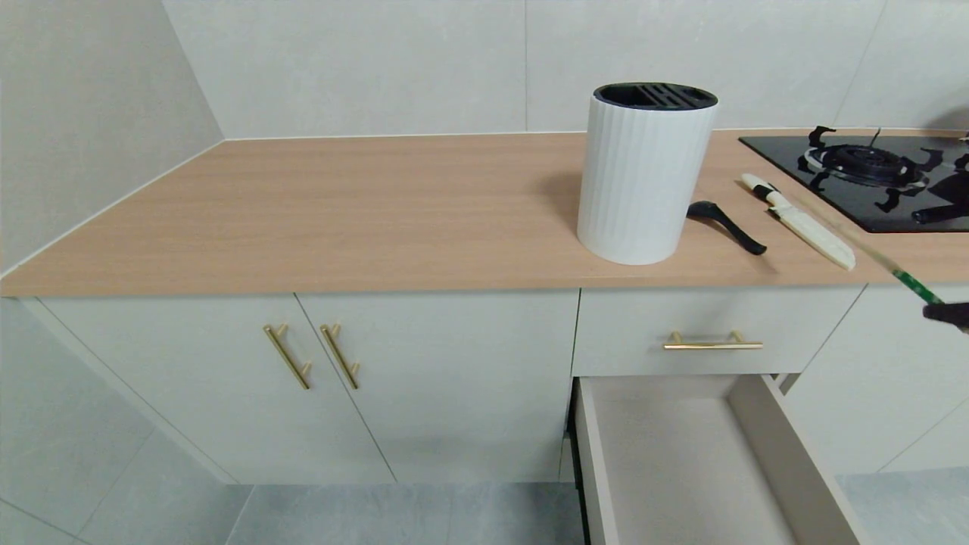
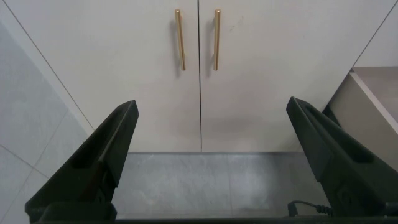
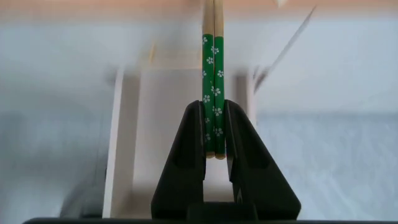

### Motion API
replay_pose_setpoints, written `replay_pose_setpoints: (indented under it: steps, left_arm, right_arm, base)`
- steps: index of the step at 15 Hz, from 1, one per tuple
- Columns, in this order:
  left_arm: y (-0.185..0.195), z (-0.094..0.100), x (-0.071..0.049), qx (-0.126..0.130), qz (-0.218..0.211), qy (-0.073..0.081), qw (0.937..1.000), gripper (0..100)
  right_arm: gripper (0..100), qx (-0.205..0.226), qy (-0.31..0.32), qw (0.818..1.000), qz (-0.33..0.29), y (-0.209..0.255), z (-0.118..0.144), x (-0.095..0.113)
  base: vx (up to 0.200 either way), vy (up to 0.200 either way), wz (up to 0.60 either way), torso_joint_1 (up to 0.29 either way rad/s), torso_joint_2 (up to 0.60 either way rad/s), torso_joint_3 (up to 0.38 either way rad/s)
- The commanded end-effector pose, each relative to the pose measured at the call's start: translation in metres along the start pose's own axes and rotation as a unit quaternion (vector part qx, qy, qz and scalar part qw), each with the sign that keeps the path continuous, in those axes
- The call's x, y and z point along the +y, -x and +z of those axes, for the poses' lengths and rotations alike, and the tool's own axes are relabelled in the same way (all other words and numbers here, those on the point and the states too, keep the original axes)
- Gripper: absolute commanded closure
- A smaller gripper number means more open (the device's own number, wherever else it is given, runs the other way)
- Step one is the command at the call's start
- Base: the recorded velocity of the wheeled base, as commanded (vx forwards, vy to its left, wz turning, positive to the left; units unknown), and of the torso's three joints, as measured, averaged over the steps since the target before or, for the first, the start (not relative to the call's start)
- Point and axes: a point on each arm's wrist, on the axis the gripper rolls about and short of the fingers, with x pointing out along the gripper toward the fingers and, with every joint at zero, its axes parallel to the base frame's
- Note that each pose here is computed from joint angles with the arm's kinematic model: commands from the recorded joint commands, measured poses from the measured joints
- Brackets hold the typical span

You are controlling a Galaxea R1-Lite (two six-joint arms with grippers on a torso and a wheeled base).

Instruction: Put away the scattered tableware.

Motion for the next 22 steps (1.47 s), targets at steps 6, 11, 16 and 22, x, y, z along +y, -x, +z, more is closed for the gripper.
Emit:
replay_pose_setpoints:
  steps: [6,11,16,22]
  left_arm:
    - [0.000,0.000,0.000,0.001,0.000,0.000,1.0000,0]
    - [0.000,0.000,0.000,0.001,0.000,0.000,1.0000,0]
    - [0.000,0.000,0.000,0.001,0.000,0.000,1.0000,0]
    - [0.000,0.000,0.000,0.001,0.000,0.000,1.0000,0]
  right_arm:
    - [100,0.040,0.124,0.986,0.106,0.021,-0.053,0.004]
    - [100,0.031,0.168,0.977,0.130,-0.001,-0.071,0.011]
    - [100,0.032,0.191,0.972,0.133,-0.003,-0.077,0.011]
    - [100,0.040,0.212,0.966,0.143,-0.006,-0.083,0.013]
  base:
    - [0.000,0.000,0.00,0.000,0.00,0.000]
    - [0.000,0.000,0.00,0.000,0.00,0.000]
    - [0.000,0.000,0.00,-0.086,0.19,0.108]
    - [0.000,0.000,0.00,-0.200,0.46,0.257]
